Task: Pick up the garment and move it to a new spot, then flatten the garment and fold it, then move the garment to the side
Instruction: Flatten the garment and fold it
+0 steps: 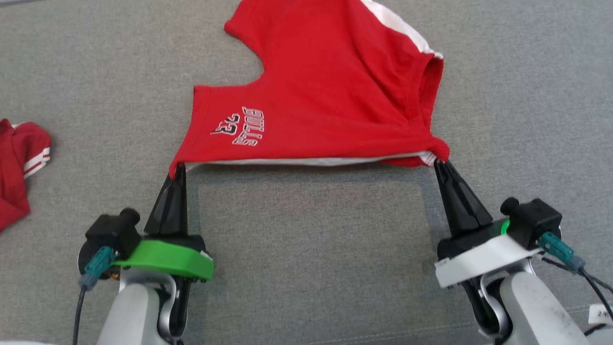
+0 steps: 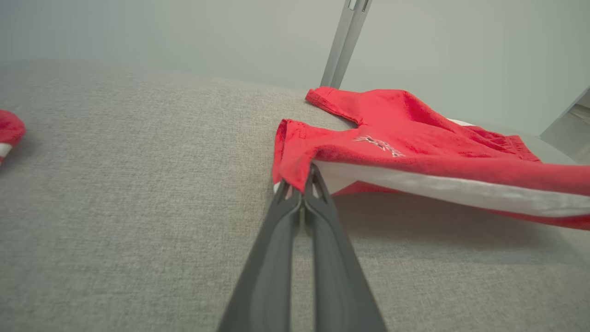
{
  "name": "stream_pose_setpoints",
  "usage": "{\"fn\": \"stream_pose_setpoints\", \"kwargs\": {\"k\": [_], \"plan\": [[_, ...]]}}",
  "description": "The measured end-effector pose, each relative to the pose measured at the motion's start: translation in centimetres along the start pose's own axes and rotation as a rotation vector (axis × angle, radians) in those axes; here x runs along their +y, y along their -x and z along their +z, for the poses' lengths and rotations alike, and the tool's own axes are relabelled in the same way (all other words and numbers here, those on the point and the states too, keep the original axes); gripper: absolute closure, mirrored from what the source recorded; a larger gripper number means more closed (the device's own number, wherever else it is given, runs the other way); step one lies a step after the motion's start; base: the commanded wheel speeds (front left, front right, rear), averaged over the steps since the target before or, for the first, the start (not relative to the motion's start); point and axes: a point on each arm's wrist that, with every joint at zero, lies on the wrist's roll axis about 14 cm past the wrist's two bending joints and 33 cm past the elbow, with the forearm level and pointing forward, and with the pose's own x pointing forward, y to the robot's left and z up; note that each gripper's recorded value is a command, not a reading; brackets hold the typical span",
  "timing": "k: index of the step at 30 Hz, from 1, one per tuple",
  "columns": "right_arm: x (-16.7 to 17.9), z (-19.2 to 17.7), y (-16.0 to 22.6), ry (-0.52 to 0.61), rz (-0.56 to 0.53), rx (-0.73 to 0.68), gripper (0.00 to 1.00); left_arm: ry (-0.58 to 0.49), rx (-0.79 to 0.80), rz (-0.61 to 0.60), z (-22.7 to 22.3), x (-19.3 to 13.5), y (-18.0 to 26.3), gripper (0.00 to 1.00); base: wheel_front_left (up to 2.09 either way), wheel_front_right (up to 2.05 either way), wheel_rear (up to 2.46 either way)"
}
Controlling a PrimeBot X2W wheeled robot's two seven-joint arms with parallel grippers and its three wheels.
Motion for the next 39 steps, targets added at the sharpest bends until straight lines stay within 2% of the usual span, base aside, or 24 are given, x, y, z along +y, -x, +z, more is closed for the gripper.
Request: {"fn": "stream_pose_setpoints", "kwargs": {"k": [11,19,29,34,39], "plan": [[1.2,0.8,6.4,0.060,-0.028,0.002,1.00,-0.001,0.029,0.061,2.4,-1.6,7.3,1.00,0.00,0.00,0.00],[1.2,0.4,9.4,0.062,-0.069,0.028,1.00,0.024,0.026,0.069,4.2,-2.8,9.8,1.00,0.00,0.00,0.00],[0.5,0.8,8.4,0.055,-0.094,0.008,1.00,-0.005,0.026,0.027,4.7,-3.5,8.7,1.00,0.00,0.00,0.00],[-0.2,2.8,5.8,0.078,-0.091,-0.067,1.00,-0.048,-0.041,-0.029,6.7,-3.9,5.5,1.00,0.00,0.00,0.00],[-1.6,3.8,2.7,0.101,-0.105,-0.106,1.00,-0.090,-0.111,-0.131,8.6,-5.6,0.8,1.00,0.00,0.00,0.00]]}}
